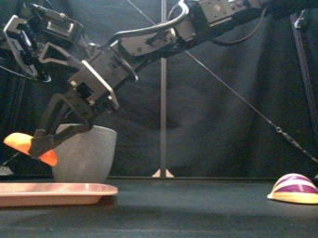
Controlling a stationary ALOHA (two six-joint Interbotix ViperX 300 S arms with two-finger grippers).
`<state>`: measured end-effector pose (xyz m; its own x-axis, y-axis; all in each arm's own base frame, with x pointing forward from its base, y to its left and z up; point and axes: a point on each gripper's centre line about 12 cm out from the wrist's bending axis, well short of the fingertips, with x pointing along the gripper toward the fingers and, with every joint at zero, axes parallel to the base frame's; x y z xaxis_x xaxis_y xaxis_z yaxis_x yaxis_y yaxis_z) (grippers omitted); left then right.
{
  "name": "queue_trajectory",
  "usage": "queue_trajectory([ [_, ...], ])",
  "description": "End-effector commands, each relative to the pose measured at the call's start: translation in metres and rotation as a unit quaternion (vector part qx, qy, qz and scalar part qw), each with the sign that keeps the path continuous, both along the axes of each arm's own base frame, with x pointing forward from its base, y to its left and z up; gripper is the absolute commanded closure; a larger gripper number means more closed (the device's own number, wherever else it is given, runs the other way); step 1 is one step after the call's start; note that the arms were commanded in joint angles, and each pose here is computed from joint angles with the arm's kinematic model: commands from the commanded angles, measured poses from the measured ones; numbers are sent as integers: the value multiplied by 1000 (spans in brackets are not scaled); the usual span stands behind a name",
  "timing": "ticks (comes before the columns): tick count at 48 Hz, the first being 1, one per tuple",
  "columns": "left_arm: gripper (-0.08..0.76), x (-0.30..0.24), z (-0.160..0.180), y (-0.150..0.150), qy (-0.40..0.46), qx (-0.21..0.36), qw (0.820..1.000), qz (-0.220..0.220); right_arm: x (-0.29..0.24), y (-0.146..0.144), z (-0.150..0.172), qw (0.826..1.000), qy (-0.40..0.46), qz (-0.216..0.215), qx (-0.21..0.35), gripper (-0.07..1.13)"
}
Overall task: Pick the tangerine then place it on the pink plate
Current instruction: Drop tangerine on the pink plate and return to neutral
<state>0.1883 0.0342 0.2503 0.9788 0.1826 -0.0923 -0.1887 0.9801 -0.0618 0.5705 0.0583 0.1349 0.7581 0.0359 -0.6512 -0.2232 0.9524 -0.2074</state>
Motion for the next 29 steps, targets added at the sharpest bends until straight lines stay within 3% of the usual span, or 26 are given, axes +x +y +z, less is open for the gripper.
queue_trajectory([
  [1,633,2,6,1,-10,1,1000,3,2,4,22,1000,-22,-2,14,344],
  [19,633,1,6,2,-10,1,1000,4,-6,8,27,999,-19,-9,34,216],
  [29,633,1,6,2,-9,1,1000,4,-25,5,59,998,-49,-5,37,216],
])
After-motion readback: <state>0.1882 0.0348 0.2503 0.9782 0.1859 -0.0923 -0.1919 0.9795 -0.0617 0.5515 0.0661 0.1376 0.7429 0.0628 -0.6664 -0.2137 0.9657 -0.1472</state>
